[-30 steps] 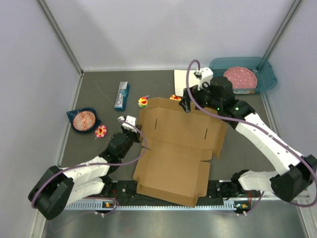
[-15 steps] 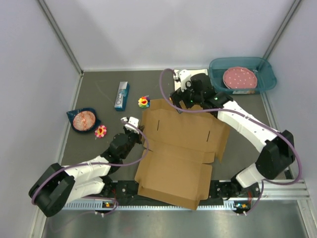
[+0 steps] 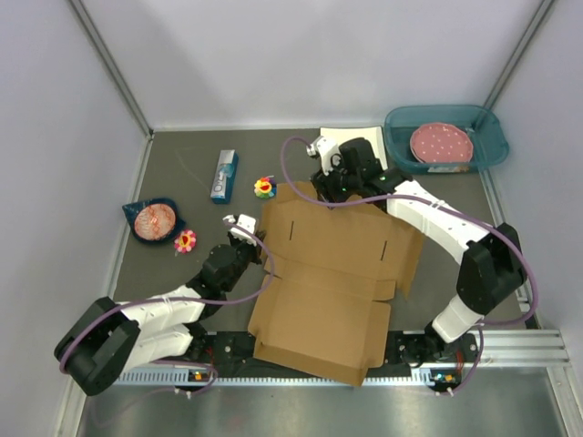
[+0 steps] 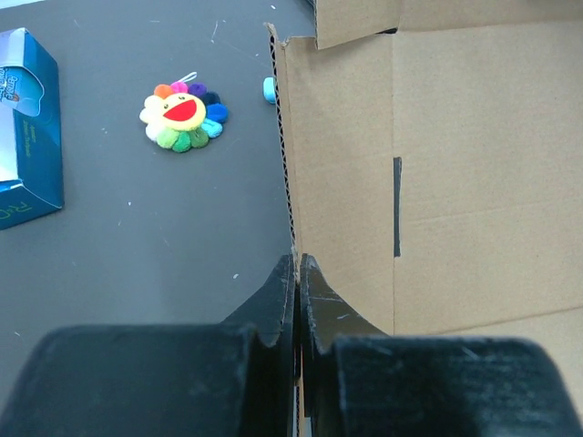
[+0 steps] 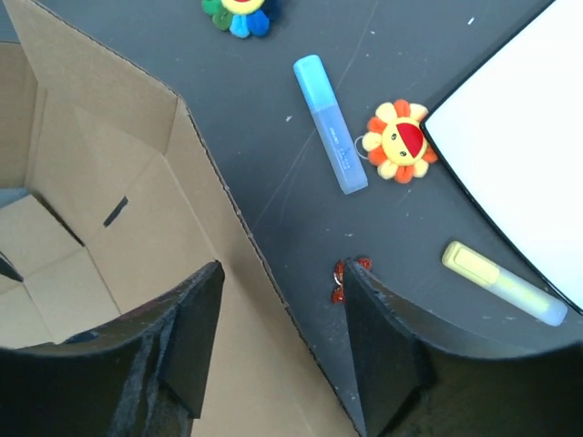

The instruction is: Fold the paper box

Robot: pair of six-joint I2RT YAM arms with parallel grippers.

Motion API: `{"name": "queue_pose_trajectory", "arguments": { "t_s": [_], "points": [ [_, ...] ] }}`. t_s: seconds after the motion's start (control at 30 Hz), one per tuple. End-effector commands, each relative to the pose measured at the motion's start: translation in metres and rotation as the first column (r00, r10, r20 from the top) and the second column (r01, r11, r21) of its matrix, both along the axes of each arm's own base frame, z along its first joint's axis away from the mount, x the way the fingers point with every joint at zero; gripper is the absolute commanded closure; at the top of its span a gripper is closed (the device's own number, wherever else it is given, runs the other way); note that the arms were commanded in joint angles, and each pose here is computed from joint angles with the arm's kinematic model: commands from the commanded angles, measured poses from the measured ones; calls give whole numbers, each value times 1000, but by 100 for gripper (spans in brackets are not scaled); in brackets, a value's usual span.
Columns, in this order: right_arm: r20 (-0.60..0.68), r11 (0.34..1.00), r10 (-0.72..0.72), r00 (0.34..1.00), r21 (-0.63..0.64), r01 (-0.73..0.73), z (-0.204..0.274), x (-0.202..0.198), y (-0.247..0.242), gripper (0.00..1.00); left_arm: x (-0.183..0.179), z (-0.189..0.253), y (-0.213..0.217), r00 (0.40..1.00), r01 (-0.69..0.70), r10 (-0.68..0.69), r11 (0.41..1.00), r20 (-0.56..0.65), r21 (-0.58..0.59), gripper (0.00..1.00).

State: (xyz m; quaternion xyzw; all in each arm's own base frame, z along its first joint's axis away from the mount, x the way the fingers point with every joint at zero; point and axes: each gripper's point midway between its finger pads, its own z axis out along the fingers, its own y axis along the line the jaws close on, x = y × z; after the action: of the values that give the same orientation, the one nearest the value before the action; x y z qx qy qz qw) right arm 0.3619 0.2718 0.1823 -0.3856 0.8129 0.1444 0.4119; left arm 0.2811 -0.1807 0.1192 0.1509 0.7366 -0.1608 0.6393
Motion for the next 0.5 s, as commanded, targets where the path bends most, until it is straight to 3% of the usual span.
{"name": "queue_pose_trajectory", "arguments": {
  "t_s": [0.0, 0.3, 0.37, 0.47],
  "points": [
    [47, 997, 52, 998, 52, -54, 18, 1, 18, 50, 4, 20, -9, 999, 19, -17, 999, 49, -35, 100],
    [49, 996, 78, 996, 31, -79, 11, -4, 27, 71, 5, 20, -7, 999, 5, -3, 999, 50, -37, 100],
    [47, 996, 85, 995, 26, -87, 9, -5, 31, 69, 4, 21, -8, 999, 14, -12, 999, 51, -39, 100],
    [40, 996, 81, 996, 23, -82, 7, -3, 35, 57, 4, 19, -10, 999, 21, -20, 999, 46, -34, 100]
  ]
}}
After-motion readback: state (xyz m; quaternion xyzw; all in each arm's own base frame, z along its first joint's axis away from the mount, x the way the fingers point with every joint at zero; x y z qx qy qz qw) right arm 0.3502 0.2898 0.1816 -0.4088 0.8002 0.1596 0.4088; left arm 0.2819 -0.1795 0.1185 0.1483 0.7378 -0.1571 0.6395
